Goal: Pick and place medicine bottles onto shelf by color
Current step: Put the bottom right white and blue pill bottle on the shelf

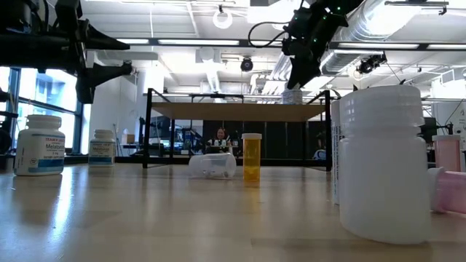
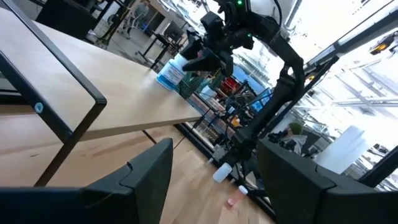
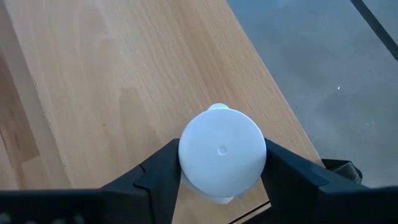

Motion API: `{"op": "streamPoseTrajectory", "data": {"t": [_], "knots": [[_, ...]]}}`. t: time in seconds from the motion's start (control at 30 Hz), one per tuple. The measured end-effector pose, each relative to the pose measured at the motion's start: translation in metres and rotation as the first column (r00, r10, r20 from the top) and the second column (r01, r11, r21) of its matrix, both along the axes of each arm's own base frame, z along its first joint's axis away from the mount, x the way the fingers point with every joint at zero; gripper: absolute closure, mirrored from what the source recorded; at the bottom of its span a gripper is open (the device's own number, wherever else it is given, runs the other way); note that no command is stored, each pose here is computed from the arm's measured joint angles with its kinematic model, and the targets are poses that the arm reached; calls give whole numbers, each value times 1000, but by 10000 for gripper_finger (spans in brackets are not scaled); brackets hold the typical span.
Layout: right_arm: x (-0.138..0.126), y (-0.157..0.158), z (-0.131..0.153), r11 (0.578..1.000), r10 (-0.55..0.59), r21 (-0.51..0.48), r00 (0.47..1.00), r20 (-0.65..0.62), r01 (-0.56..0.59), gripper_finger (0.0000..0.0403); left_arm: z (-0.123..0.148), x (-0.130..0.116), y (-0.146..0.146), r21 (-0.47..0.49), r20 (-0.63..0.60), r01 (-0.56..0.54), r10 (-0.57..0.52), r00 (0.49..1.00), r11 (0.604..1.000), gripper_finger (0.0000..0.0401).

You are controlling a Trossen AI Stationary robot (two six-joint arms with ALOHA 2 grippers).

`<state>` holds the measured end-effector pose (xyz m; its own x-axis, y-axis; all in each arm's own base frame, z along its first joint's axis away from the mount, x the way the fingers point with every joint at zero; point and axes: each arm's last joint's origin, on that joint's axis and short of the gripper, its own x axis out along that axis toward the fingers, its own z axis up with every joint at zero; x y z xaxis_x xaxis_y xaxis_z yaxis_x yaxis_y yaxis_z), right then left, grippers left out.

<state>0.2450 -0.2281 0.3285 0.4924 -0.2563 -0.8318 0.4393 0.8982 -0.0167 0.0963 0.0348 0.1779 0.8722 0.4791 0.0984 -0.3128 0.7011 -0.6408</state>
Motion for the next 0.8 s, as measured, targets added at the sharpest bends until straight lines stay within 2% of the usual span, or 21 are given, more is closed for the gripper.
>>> {"op": "streamPoseTrajectory", "data": {"t": [0.27,0.53,0.67,0.8], "knots": [[0,0,-2,1000,-25,19,1000,-6,25,170,-1,0,0,11,-19,-6,6,1000,1000,175],[-2,1,3,999,-48,7,999,11,48,167,-7,0,0,-5,-74,-15,14,997,1000,136],[-7,4,12,996,-77,-38,997,26,78,167,-5,0,1,-4,-62,-56,55,997,998,114],[-12,7,19,994,-96,-42,994,49,99,167,4,-2,2,11,-42,-91,92,995,996,110]]}}
